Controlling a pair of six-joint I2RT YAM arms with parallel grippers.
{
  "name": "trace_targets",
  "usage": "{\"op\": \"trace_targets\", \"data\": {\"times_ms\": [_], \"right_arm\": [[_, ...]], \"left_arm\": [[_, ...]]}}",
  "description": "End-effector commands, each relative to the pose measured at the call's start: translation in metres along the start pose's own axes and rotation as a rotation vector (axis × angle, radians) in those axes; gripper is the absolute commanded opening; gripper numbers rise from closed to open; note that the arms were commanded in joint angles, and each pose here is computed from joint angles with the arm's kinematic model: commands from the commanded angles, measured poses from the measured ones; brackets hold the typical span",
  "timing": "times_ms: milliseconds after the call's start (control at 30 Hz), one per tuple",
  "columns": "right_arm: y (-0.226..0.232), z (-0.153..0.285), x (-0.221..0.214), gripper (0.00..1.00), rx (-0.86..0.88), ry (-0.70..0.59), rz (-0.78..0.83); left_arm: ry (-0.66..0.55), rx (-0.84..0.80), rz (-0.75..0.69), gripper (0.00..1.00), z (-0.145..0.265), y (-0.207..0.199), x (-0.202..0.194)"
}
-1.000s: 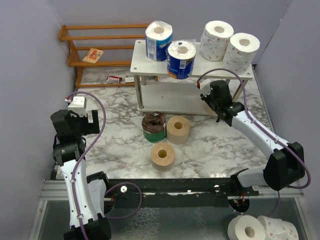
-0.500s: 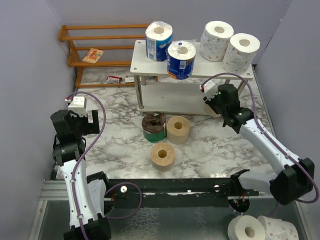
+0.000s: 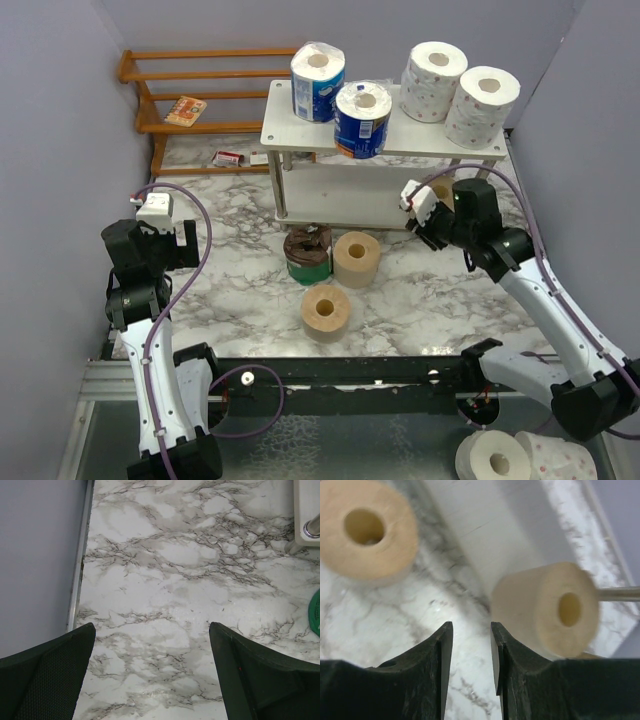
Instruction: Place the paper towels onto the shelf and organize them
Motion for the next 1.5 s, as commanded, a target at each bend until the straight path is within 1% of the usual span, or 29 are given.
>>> {"op": "trace_targets", "data": {"times_ms": [0,100,200,267,300,333,400,433,467,500,700,967,1067,1133,1300,1433,1467], "right_arm": [[0.064,0.002,-0.039,0.37,0.355,0.108,0.023],[0.082,0.001,-0.042,0.37,0.459,0.123,0.026],[0.098,-0.001,-0.033,0.37,0.545,0.119,0.044],[0.104,-0.007,-0.025,0.37,0.551,0.110,0.074],[0.111,-0.010,-0.020,0.39,0.556,0.104,0.106],[0.115,-0.013,-0.016,0.43,0.549,0.103,0.134],[0.120,-0.020,-0.009,0.57,0.532,0.093,0.178],[0.121,-0.023,-0.005,0.84,0.528,0.082,0.190],[0.122,-0.025,-0.002,0.98,0.531,0.075,0.196],[0.123,-0.028,0.000,1.00,0.537,0.074,0.201],[0.119,-0.046,0.013,1.00,0.518,0.068,0.202],[0.132,-0.065,0.034,1.00,0.592,0.031,0.211],[0.137,-0.078,0.036,1.00,0.559,0.063,0.259],[0.139,-0.087,0.035,0.98,0.537,0.088,0.278],[0.142,-0.101,0.033,0.96,0.539,0.124,0.274],[0.138,-0.110,0.034,0.96,0.501,0.130,0.279],[0.137,-0.112,0.033,0.94,0.490,0.136,0.281]], "left_arm": [[-0.017,-0.005,0.002,0.99,-0.002,0.000,0.003],[-0.013,-0.002,0.005,0.99,-0.003,0.001,0.002],[-0.014,0.006,0.004,0.99,-0.002,0.002,0.002],[-0.015,0.011,0.002,0.99,-0.003,0.003,0.001],[-0.014,0.013,0.002,0.99,-0.003,0.003,0.001],[-0.012,0.016,0.003,0.99,-0.003,0.004,0.001],[-0.014,0.019,0.004,0.99,-0.003,0.004,0.001],[-0.014,0.021,0.004,0.99,-0.002,0.005,0.001],[-0.014,0.022,0.005,0.99,-0.002,0.005,0.001],[-0.014,0.023,0.004,0.99,-0.002,0.005,0.001],[-0.013,0.028,0.008,0.99,-0.002,0.006,0.000],[-0.015,0.027,0.006,0.99,-0.002,0.007,0.001],[-0.015,0.028,0.006,0.99,-0.002,0.007,0.001],[-0.020,0.028,0.004,0.99,-0.001,0.007,0.001],[-0.033,0.031,0.001,0.99,0.002,0.006,0.003],[-0.037,0.031,-0.001,0.99,0.002,0.006,0.003],[-0.037,0.030,-0.001,0.99,0.002,0.006,0.003]]}}
Point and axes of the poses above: each gripper's point midway between its finger pads, its own z axis back along the fingers, its own y axis along the line the jaws close on, x = y × z, the point moved 3 cm from there along z, back along the fingers, and after that the axes turned 1 degree about z, right-handed, at the moved point
